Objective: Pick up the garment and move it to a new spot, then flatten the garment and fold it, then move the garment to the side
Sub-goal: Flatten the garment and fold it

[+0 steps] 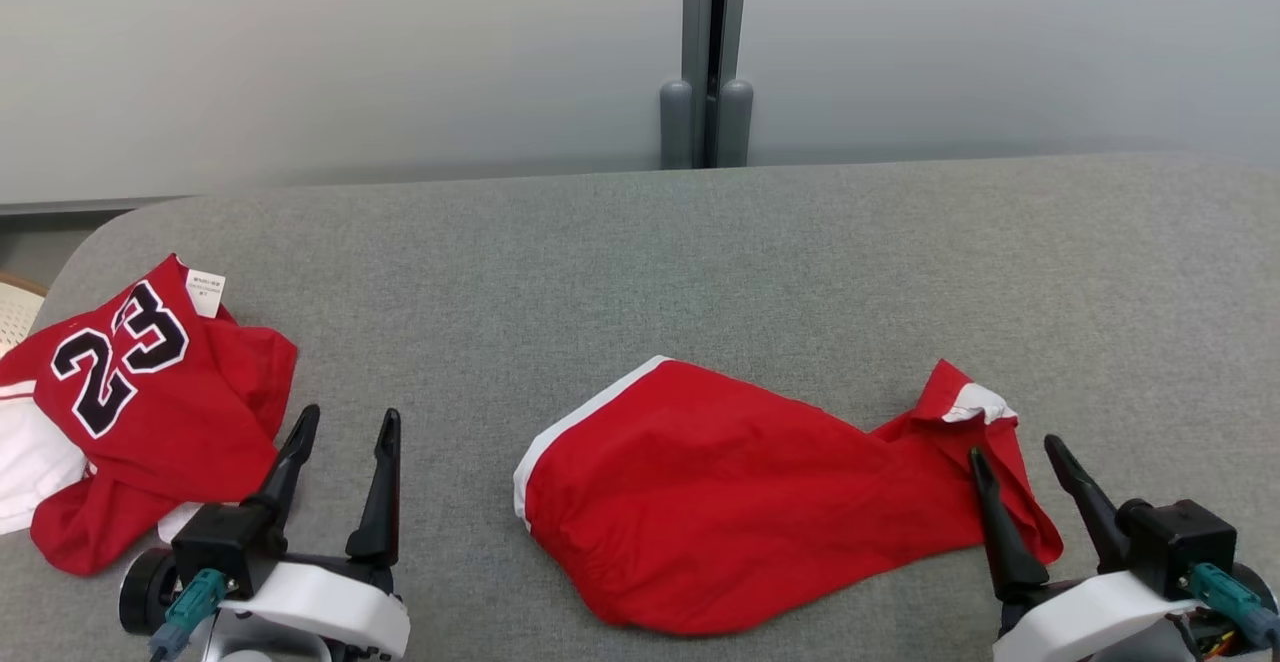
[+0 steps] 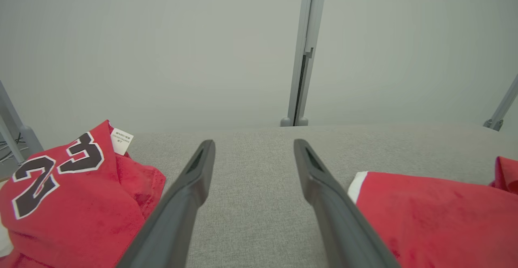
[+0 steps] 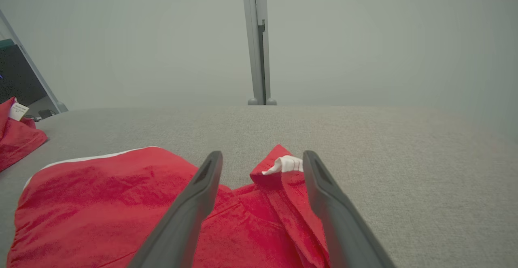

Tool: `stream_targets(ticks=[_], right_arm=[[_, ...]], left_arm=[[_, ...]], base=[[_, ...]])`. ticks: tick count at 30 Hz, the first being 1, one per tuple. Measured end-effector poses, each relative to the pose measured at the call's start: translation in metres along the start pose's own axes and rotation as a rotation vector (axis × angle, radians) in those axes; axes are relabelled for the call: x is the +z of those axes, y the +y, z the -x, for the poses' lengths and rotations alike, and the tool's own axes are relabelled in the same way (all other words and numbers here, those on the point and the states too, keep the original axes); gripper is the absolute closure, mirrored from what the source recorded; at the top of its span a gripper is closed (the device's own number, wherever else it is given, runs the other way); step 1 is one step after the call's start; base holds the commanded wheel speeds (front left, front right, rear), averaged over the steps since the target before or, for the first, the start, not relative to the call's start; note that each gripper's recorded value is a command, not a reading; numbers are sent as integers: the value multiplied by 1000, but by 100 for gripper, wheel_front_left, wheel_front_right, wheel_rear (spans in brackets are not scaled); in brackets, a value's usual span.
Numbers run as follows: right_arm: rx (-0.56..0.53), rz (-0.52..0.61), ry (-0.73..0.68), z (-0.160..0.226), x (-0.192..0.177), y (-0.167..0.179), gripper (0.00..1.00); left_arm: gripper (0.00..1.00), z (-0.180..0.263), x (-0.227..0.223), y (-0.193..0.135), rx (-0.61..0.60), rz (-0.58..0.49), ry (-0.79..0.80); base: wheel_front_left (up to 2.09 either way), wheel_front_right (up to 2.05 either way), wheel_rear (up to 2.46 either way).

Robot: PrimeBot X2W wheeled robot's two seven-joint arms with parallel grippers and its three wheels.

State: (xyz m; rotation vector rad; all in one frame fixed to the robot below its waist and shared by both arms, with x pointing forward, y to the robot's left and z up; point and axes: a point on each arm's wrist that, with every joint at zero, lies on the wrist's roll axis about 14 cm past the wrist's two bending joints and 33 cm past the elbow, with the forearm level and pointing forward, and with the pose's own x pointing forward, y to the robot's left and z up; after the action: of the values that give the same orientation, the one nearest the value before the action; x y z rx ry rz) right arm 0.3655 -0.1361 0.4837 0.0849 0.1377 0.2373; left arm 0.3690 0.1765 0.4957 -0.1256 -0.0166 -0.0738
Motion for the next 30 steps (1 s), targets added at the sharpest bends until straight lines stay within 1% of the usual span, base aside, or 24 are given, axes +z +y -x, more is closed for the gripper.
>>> stream_targets(ticks=[3, 11, 15, 16, 17, 18, 25, 30], right_arm=[[17, -10, 71, -3, -21, 4, 0], [50, -53, 305, -8, -95, 11, 0], [67, -69, 379, -13, -118, 15, 0], [71, -74, 389, -14, -121, 17, 50], [73, -78, 394, -16, -122, 17, 68], [72, -83, 396, -18, -123, 16, 100], [80, -106, 396, -17, -124, 19, 100], [70, -122, 388, -2, -120, 18, 100]], left_arm=[[0, -9, 2, -2, -6, 0, -7], [0, -29, -5, -5, -12, 3, 4], [0, -34, -11, -3, -3, 2, 18], [0, -35, -12, -2, -2, -3, 21], [0, -36, -13, -1, 0, -2, 25], [0, -36, -14, -1, 1, -1, 27], [0, -39, -11, -1, 1, -4, 14], [0, -40, -6, -3, -4, -4, 0]], base=[[0, 0, 0], [0, 0, 0], [0, 0, 0], [0, 0, 0], [0, 0, 0], [0, 0, 0], [0, 0, 0], [0, 0, 0]])
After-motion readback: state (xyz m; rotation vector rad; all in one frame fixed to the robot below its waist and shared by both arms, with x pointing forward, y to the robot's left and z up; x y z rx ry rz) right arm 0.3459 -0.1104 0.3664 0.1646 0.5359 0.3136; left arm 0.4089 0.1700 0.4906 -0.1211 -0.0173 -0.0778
